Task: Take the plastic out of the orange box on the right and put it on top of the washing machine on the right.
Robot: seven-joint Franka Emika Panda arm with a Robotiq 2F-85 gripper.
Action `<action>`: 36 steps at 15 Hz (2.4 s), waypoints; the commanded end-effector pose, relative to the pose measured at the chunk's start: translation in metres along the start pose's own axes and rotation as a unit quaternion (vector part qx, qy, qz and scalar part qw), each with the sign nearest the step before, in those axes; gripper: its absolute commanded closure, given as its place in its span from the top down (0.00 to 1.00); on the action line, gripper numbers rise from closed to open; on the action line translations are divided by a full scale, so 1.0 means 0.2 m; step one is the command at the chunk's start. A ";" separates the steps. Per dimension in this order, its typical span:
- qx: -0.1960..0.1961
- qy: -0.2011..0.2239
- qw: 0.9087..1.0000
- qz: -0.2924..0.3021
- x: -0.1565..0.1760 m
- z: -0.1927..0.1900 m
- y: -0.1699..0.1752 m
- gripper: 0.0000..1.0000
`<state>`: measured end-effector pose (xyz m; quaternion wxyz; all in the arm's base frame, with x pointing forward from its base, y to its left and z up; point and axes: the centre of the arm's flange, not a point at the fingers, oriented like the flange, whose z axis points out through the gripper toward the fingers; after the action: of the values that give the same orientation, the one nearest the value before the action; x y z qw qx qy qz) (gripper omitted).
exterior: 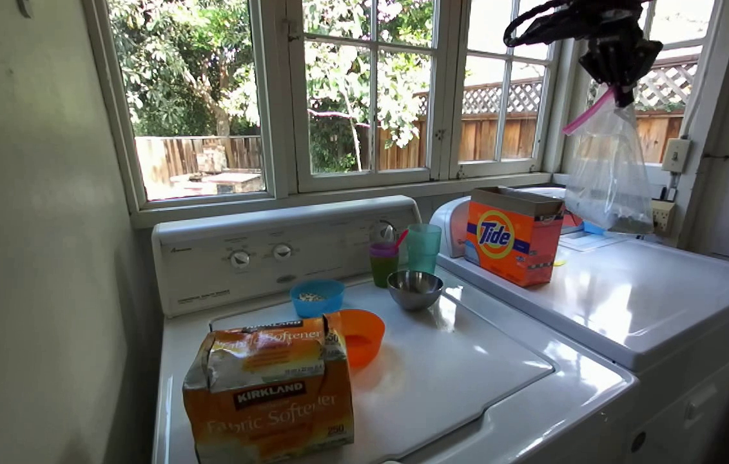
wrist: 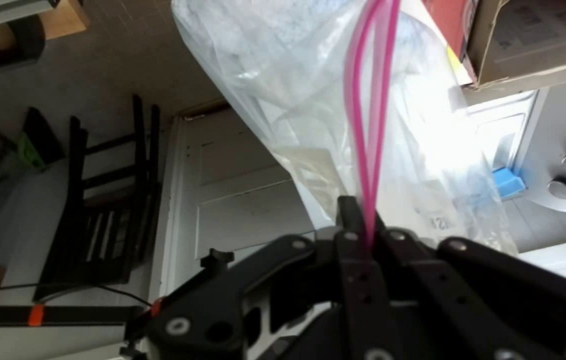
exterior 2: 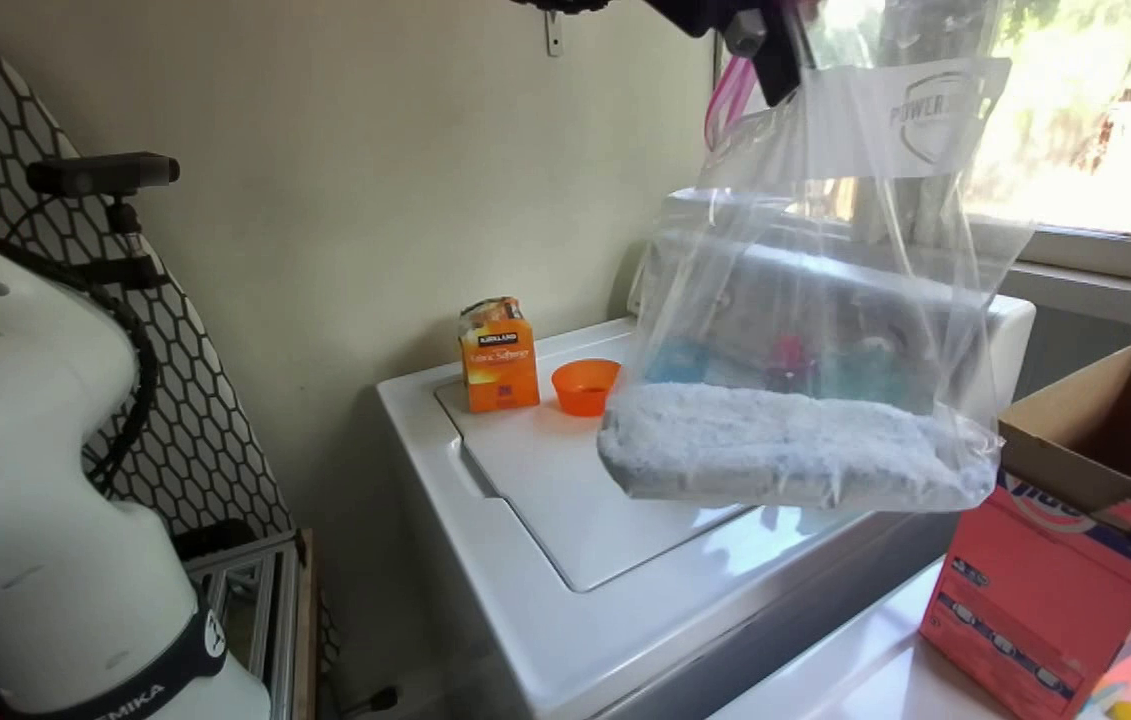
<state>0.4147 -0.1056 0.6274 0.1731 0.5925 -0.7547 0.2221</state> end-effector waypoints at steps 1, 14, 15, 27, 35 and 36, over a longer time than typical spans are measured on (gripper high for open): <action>0.003 0.003 1.000 0.009 -0.01 0.01 0.04 0.02; -0.137 -0.111 0.983 0.047 -0.03 0.60 -0.31 0.00; -0.139 -0.117 0.981 0.069 0.02 0.61 -0.32 0.00; -0.161 -0.191 0.945 0.214 0.35 0.70 -0.48 0.00; -0.180 -0.161 0.968 0.069 0.45 0.80 -0.58 0.00; -0.179 -0.158 0.970 0.052 0.44 0.82 -0.59 0.00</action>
<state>0.4947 -0.2784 0.5452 0.1143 0.5011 -0.8578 0.0003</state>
